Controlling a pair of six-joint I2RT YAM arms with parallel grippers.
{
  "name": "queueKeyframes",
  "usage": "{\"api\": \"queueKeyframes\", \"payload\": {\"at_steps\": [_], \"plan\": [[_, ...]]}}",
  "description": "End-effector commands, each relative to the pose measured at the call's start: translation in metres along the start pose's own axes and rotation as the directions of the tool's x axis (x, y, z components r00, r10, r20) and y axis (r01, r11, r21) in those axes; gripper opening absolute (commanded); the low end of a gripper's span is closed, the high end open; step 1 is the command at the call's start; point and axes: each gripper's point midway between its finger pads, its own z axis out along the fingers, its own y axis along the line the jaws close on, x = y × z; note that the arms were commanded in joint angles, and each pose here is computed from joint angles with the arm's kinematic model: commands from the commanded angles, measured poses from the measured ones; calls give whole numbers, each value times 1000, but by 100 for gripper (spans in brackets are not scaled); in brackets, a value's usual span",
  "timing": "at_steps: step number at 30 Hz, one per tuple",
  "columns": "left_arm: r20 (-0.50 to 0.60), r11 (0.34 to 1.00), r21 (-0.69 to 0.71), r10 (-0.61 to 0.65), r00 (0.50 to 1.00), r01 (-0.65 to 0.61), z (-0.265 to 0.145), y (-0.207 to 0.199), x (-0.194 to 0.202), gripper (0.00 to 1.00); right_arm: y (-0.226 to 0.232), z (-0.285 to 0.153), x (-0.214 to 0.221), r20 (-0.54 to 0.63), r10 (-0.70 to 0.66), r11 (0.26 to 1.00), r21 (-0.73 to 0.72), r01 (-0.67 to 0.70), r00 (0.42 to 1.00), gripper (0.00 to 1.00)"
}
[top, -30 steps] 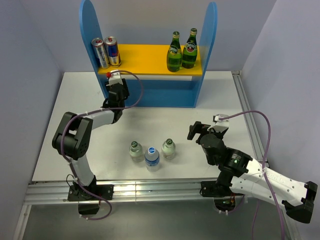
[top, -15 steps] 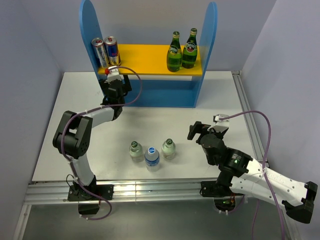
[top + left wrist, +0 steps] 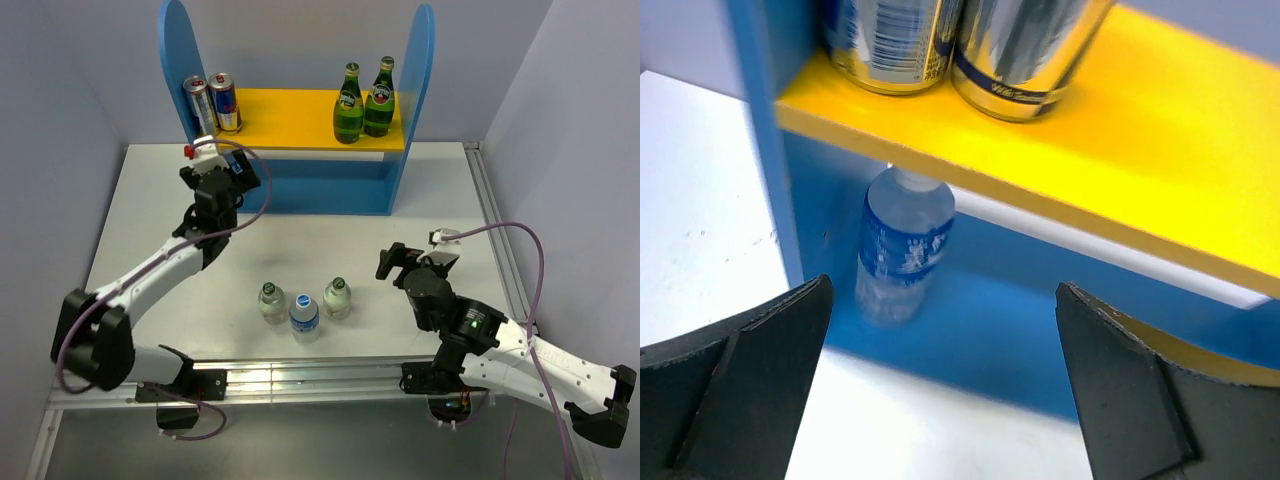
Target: Place and organize the beverage onto the shelf
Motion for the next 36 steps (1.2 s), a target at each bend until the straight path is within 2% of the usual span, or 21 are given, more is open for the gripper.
{"api": "queueKeyframes", "payload": {"at_steps": [1,5,7,8,9,11,13,18,23,26,30,36], "plan": [[-18,999,-2,-40,999,40,-40,1,-7,99,2,-1,-12,40,52,999,1,-52,998,100],[-67,1000,13,-13,998,14,-94,-4,-10,99,0,-2,-12,41,56,998,0,-56,998,100],[-115,996,81,-18,993,27,-131,-13,-3,99,0,-2,-13,43,57,998,0,-57,997,100],[-117,991,112,-65,991,78,-146,-15,-10,99,1,-2,-12,41,54,999,-2,-54,998,100],[-178,988,145,-29,984,55,-165,-18,8,99,1,-1,-12,41,47,999,2,-48,998,100],[-236,974,197,-66,970,114,-187,-22,17,99,1,-1,-11,38,43,999,8,-44,998,99],[-308,963,245,-30,951,109,-209,-24,39,99,2,0,-11,39,43,999,8,-43,998,99],[-423,901,388,-12,906,193,-271,-38,63,99,0,0,-11,39,39,999,19,-40,998,99],[-499,872,440,41,865,213,-313,-42,89,99,-1,1,-10,37,34,999,29,-35,999,99],[-512,855,470,64,856,217,-339,-48,98,99,-1,1,-9,34,32,999,31,-33,999,99],[-494,830,535,152,856,161,-369,-57,112,99,-1,2,-8,32,24,999,37,-25,999,99],[-467,857,509,202,861,75,-374,-59,153,99,-1,2,-9,33,26,999,34,-27,999,99]]}}
